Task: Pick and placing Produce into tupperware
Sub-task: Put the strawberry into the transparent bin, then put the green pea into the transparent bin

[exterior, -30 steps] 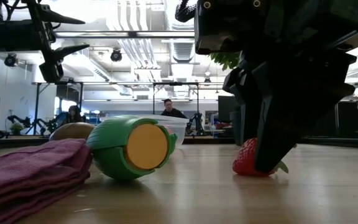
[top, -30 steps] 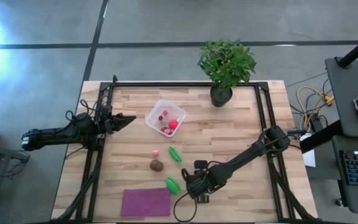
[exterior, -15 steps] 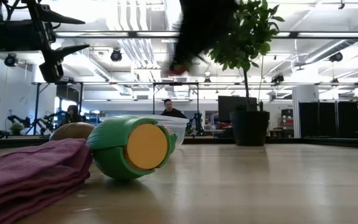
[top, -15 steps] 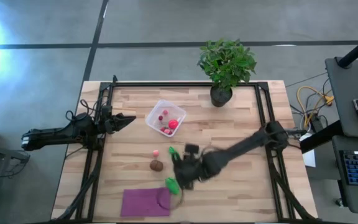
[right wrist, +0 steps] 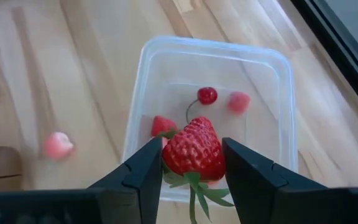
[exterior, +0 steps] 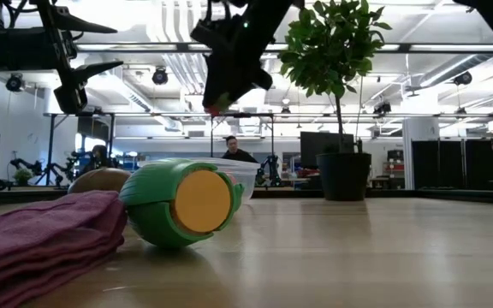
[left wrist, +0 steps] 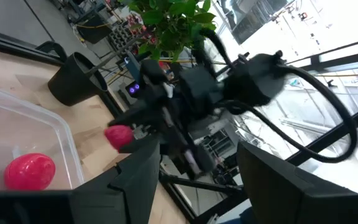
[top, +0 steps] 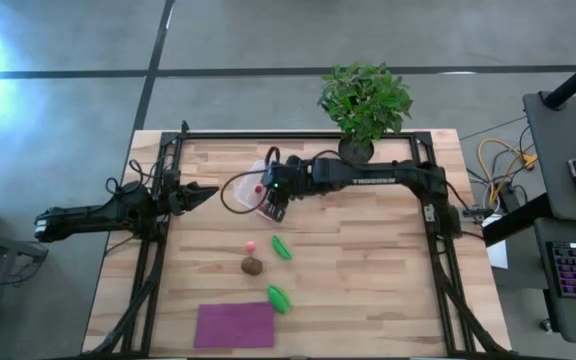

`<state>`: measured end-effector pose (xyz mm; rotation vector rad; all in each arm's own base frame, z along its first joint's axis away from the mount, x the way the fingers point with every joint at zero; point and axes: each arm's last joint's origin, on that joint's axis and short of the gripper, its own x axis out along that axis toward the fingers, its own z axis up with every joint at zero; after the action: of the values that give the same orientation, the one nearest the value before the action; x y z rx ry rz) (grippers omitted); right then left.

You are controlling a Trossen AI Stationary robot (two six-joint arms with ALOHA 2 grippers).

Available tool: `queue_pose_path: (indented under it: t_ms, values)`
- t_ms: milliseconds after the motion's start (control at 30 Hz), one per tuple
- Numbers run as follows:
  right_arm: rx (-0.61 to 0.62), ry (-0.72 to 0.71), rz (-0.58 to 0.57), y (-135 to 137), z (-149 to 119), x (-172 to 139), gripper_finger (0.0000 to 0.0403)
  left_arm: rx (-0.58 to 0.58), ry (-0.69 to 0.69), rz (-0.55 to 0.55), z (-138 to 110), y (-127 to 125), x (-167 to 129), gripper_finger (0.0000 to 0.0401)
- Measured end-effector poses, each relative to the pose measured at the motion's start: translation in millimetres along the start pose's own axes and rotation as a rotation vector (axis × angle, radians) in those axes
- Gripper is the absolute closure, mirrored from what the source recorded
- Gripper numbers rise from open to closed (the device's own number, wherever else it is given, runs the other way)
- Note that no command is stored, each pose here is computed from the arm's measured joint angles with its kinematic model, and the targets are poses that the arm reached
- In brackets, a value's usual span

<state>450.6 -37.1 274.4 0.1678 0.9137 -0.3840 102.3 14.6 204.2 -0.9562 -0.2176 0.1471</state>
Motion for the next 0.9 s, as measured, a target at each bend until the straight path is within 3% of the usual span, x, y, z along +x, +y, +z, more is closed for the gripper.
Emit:
queue_pose_path:
  t_ms: [200,400,733,900]
  values:
    - [-0.094,0.03,-0.012,-14.7,3.8,38.1,0.0255,0.0,0.0,-0.001,0.1,-0.1,0.0,0.02]
    - [-0.078,0.053,-0.039,-26.1,10.4,67.9,0.0234,0.0,-0.001,-0.001,0.1,-0.1,-0.1,0.02]
    - [-0.066,0.117,-0.076,-46.4,19.7,57.0,0.0147,0.0,-0.001,-0.001,0.1,-0.1,0.0,0.02]
    - [-0.178,0.277,0.054,-22.5,6.6,37.8,0.0136,0.0,0.0,0.0,-0.1,0.1,0.0,0.02]
